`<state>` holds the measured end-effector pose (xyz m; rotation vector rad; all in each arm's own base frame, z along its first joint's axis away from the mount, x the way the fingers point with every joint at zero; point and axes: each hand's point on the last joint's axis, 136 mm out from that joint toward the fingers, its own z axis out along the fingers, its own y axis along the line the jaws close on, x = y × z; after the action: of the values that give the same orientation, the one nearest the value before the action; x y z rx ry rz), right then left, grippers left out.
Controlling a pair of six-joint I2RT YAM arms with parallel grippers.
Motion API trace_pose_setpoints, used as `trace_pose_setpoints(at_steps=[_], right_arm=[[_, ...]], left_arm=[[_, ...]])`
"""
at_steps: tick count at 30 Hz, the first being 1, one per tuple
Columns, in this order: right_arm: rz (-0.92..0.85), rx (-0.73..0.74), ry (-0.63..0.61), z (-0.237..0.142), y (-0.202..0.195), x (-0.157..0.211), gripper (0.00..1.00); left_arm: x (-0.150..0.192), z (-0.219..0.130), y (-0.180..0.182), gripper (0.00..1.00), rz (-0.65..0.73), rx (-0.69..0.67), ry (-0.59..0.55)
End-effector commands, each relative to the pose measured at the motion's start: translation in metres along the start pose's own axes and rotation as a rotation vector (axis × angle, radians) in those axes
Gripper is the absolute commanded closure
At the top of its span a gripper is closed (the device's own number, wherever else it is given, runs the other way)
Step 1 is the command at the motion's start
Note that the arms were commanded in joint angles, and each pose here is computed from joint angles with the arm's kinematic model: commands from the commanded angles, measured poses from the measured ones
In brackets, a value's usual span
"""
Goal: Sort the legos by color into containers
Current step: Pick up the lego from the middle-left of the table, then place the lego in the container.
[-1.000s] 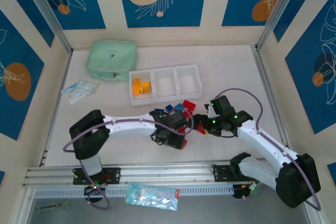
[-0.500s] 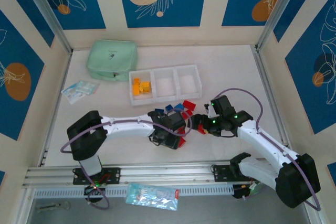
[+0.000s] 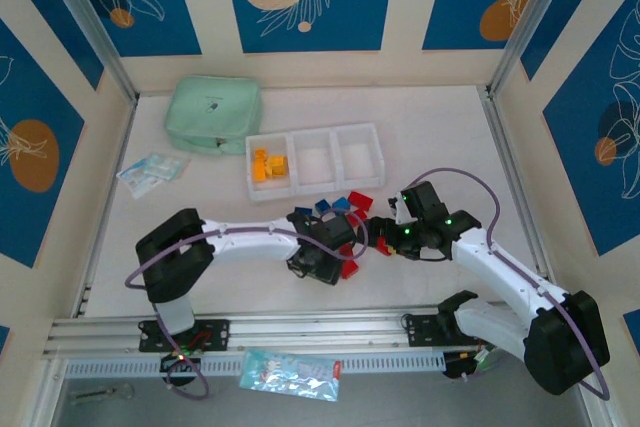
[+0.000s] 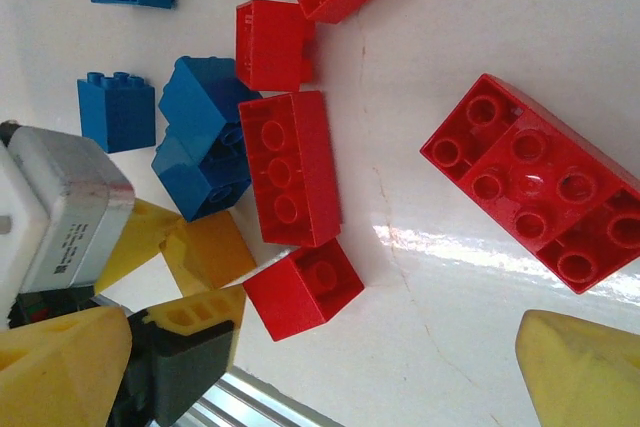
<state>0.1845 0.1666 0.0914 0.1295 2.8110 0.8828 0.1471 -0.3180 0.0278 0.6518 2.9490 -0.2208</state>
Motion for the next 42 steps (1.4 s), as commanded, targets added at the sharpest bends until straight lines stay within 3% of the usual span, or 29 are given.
trace_pose_setpoints(at_steps=[1,12,17,22,30,38,42], right_arm=[[-0.009,-0.025,0.009,-0.004,0.007,0.000,0.01],[-0.037,-0.052,0.009,-0.005,0.017,-0.004,0.01],[-0.116,-0.058,-0.002,-0.010,0.035,-0.006,0.01],[-0.193,-0.077,-0.014,-0.010,0.060,-0.011,0.01],[-0.275,-0.091,-0.049,0.001,0.098,-0.030,0.01],[-0.298,-0.067,-0.107,0.008,0.112,-0.057,0.01],[-0.303,-0.064,-0.110,0.010,0.114,-0.063,0.01]], left_arm=[[-0.011,0.002,-0.001,0.36,0.020,-0.005,-0.017],[-0.002,-0.008,0.012,0.49,-0.008,-0.026,-0.027],[-0.005,-0.040,0.026,0.49,-0.028,-0.046,-0.089],[-0.022,-0.086,0.061,0.49,-0.078,-0.084,-0.190],[-0.096,-0.134,0.146,0.49,-0.217,-0.149,-0.377],[-0.181,-0.112,0.210,0.48,-0.321,-0.206,-0.379],[-0.206,-0.091,0.235,0.47,-0.368,-0.251,-0.350]])
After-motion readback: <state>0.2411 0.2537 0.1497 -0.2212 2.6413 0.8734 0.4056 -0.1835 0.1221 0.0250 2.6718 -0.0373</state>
